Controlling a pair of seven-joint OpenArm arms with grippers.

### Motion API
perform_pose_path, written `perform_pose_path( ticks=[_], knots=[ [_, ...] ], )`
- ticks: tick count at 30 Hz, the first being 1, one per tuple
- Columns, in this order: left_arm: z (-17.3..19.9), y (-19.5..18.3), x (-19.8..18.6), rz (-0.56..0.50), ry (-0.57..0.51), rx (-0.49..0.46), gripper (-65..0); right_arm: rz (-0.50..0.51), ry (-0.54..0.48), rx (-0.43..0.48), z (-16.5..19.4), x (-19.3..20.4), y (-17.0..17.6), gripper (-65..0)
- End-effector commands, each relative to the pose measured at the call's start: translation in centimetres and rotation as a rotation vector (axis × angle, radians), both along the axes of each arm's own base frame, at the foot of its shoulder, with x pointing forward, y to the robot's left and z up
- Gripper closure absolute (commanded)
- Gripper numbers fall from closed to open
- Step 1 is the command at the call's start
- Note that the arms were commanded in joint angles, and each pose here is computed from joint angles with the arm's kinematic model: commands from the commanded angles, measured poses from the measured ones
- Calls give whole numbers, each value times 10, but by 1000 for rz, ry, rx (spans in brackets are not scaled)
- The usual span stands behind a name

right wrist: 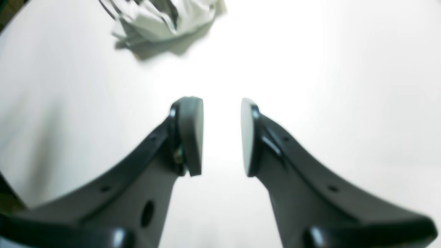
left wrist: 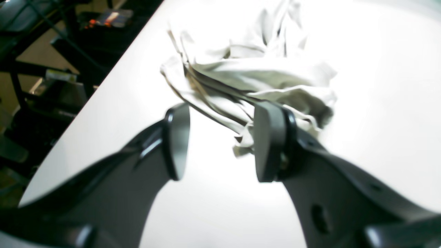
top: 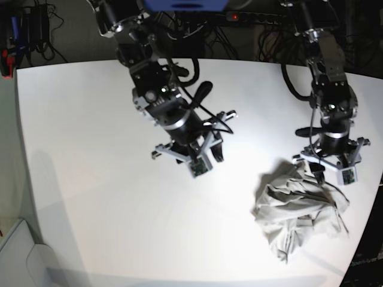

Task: Layout the t-shirt on the table in an organized manner, then fold the t-shirt properly
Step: 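Move both grippers out over the table toward the crumpled grey t-shirt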

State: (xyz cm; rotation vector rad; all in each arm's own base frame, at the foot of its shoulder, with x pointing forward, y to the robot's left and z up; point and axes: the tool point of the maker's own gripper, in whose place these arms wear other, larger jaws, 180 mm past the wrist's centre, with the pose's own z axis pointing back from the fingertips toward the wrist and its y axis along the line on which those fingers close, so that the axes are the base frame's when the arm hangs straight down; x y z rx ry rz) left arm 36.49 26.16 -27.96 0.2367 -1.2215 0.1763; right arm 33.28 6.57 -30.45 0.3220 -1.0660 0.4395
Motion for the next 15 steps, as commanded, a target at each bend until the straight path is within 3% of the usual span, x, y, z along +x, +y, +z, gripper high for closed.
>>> perform_pose_path(
  ticks=[1, 9, 15],
  knots=[
    [20, 8, 13, 16, -65, 17, -290, 4, -70, 43, 25, 13, 9, -200],
    [37, 40, 30, 34, -70, 89, -292, 90, -57, 54, 24, 37, 40, -200],
    [23, 69, 54, 68, -33, 91, -291, 119, 32, 228, 16, 62, 62, -200]
  ],
)
